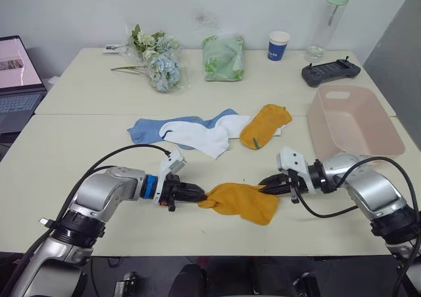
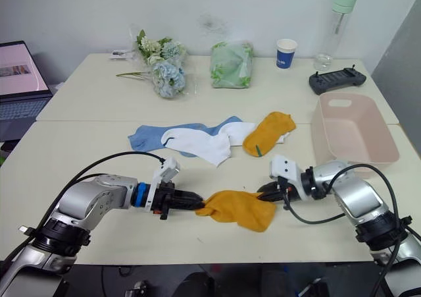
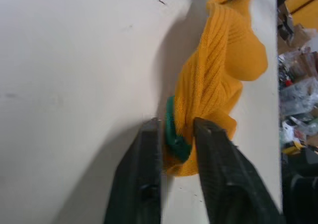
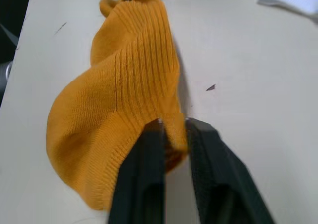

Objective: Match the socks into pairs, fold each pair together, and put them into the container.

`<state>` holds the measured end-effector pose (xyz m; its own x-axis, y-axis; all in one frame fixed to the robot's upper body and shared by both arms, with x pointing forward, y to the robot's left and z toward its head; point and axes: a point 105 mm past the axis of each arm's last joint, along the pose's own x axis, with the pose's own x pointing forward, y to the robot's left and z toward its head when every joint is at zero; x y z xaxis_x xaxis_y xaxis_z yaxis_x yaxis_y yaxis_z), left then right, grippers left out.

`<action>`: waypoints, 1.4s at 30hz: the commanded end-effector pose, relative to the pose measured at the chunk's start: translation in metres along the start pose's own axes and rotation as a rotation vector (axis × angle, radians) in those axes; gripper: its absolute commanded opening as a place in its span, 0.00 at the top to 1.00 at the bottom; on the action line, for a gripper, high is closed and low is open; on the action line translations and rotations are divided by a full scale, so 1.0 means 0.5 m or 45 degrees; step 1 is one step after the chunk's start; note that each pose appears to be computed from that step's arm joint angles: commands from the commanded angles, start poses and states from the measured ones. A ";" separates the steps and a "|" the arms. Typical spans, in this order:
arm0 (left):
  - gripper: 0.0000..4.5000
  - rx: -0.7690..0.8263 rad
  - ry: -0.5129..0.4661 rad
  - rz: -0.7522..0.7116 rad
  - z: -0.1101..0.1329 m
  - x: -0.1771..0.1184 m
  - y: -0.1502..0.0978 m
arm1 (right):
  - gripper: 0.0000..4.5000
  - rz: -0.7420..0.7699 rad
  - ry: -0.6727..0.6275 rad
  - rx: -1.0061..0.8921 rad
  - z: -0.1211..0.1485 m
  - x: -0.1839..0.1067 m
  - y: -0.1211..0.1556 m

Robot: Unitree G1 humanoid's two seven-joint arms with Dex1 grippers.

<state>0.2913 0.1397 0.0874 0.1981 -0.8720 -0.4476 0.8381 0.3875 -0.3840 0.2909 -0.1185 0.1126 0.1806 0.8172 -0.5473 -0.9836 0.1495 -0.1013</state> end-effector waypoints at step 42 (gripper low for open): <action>0.99 -0.140 -0.324 0.274 -0.041 0.003 -0.046 | 1.00 -0.208 -0.150 0.408 -0.047 -0.034 0.075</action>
<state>0.2630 0.1407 0.0714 0.5034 -0.7927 -0.3438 0.6834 0.6088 -0.4030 0.2524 -0.1448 0.0873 0.3671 0.8039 -0.4680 -0.8777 0.4660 0.1119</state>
